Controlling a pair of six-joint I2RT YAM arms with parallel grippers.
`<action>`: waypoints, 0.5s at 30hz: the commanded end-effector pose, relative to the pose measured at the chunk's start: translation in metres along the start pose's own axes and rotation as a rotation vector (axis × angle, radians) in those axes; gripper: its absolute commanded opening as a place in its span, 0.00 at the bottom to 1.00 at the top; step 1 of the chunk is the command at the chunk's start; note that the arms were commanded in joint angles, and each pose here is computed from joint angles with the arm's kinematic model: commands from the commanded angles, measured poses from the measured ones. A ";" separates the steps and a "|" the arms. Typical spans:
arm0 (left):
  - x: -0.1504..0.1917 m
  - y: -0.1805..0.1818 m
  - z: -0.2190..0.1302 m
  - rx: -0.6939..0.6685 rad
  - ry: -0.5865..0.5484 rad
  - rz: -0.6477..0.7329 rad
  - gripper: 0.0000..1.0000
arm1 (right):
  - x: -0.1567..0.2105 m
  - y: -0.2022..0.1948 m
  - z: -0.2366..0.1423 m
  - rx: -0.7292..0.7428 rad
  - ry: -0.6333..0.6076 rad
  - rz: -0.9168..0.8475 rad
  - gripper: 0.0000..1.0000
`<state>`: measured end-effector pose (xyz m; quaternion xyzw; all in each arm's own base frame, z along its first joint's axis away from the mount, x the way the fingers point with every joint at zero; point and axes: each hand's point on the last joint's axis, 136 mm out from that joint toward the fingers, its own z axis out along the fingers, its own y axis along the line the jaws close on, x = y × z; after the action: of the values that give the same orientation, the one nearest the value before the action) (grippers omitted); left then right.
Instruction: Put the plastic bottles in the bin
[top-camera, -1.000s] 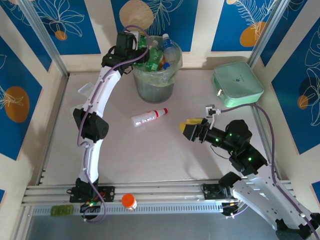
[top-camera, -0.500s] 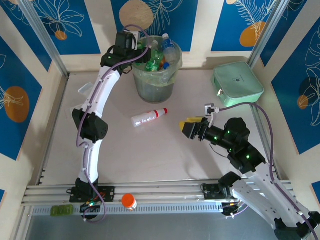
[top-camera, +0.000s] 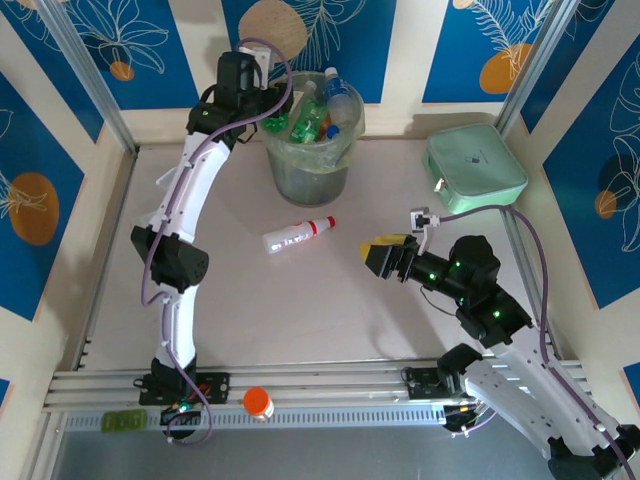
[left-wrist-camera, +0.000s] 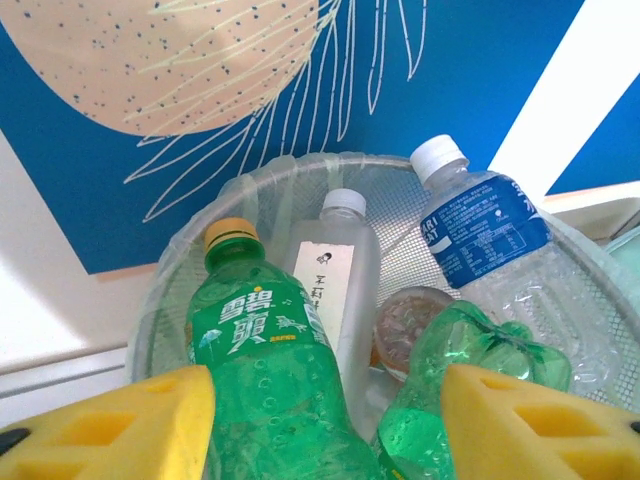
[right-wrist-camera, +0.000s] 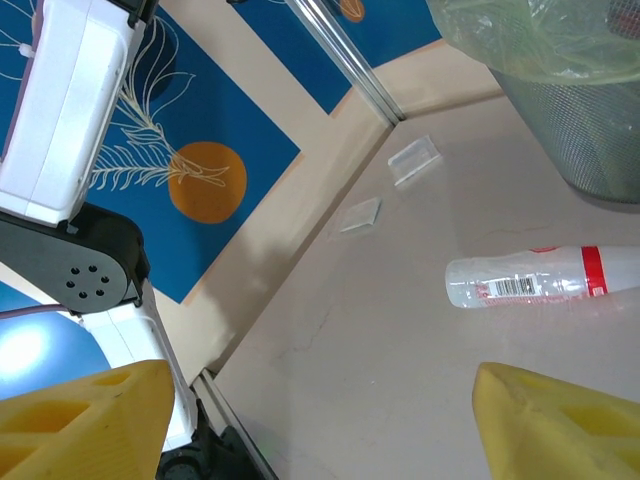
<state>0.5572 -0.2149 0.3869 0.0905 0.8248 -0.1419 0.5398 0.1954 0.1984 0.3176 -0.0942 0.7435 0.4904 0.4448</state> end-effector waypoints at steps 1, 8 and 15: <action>0.015 0.006 0.016 0.004 0.038 0.008 0.53 | -0.013 0.010 -0.008 -0.006 -0.029 -0.032 0.78; 0.040 0.018 0.033 0.015 0.108 -0.039 0.44 | -0.014 0.015 -0.011 -0.009 -0.023 -0.023 0.78; 0.013 0.011 0.011 0.034 0.040 -0.039 0.52 | -0.019 0.025 -0.017 -0.021 -0.020 -0.038 0.77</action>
<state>0.5733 -0.2127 0.3461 0.0871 0.8456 -0.1534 0.5038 0.1901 0.1952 0.3299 -0.0939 0.7452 0.4896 0.4428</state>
